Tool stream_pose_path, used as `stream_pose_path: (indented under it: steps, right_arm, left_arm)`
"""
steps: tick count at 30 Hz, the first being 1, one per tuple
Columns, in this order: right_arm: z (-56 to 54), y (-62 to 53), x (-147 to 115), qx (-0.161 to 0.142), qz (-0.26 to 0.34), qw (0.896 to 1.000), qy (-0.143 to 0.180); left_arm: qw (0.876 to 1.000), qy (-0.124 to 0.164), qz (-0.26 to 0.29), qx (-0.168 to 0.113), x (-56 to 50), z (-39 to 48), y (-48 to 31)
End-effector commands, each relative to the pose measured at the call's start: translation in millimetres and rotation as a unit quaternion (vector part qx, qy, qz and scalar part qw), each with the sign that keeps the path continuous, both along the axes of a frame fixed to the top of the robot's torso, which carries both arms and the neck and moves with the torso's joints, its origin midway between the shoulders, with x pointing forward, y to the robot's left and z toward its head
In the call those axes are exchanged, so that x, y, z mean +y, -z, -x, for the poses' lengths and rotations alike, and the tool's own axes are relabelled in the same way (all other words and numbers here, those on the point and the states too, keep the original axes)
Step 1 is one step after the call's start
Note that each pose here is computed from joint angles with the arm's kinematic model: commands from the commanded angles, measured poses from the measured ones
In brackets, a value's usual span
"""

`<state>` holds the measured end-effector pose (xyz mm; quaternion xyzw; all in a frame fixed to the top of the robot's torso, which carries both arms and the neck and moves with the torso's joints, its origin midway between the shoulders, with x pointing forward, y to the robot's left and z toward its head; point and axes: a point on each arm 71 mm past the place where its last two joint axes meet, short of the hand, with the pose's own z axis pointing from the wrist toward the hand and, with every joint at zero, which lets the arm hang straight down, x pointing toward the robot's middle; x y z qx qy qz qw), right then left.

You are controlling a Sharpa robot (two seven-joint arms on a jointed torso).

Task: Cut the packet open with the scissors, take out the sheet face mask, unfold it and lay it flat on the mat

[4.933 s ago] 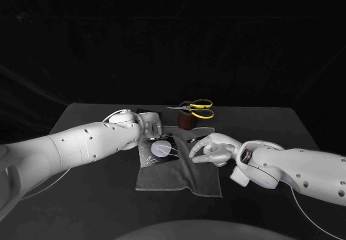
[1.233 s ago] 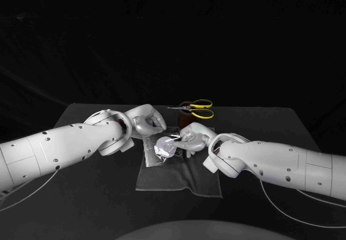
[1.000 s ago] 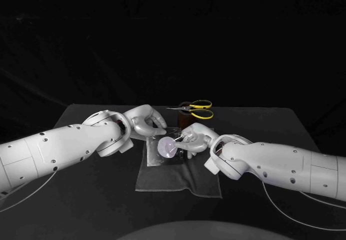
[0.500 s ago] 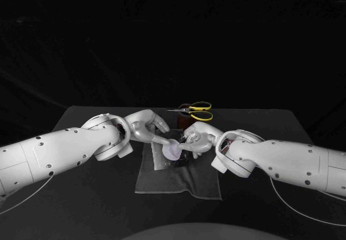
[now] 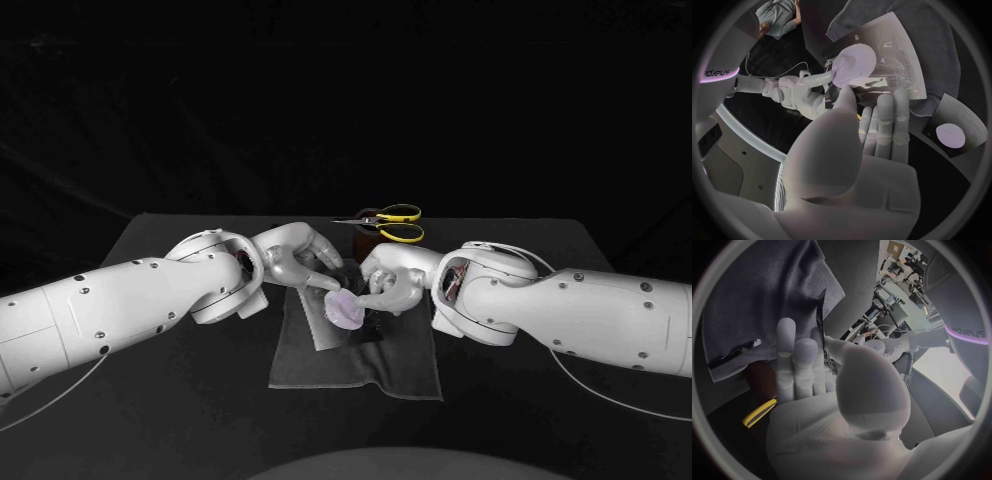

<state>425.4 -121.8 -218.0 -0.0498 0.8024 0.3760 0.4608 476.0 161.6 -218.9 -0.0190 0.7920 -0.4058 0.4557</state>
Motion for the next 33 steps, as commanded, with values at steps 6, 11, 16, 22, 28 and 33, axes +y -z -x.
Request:
stream_pose_path:
  steps: [6, 11, 16, 22, 28, 33]
  right_arm:
    - [2.0, -8.3, 3.5, -0.033, 0.058, 0.998, -0.020]
    - [1.5, -11.8, 5.1, -0.042, 0.059, 0.997, -0.016]
    - [-0.3, -13.2, 5.7, -0.047, 0.062, 0.997, -0.012]
    - [-2.0, -13.9, 5.5, -0.052, 0.063, 0.997, -0.008]
    - [0.9, -16.3, 8.5, -0.053, 0.050, 0.997, -0.009]
    - [3.6, -18.7, 10.0, -0.056, 0.037, 0.998, -0.009]
  left_arm:
    - [0.999, 0.034, -0.005, 0.015, -9.5, 4.1, 1.1]
    - [0.998, 0.051, -0.009, 0.028, -11.9, 6.8, 2.8]
    - [0.997, 0.062, -0.003, 0.053, -12.0, 8.8, 4.6]
    - [0.995, 0.065, 0.007, 0.076, -10.0, 9.0, 6.2]
    - [0.995, 0.064, 0.012, 0.079, -9.8, 7.8, 6.4]
    - [0.996, 0.058, 0.020, 0.071, -10.3, 5.8, 5.4]
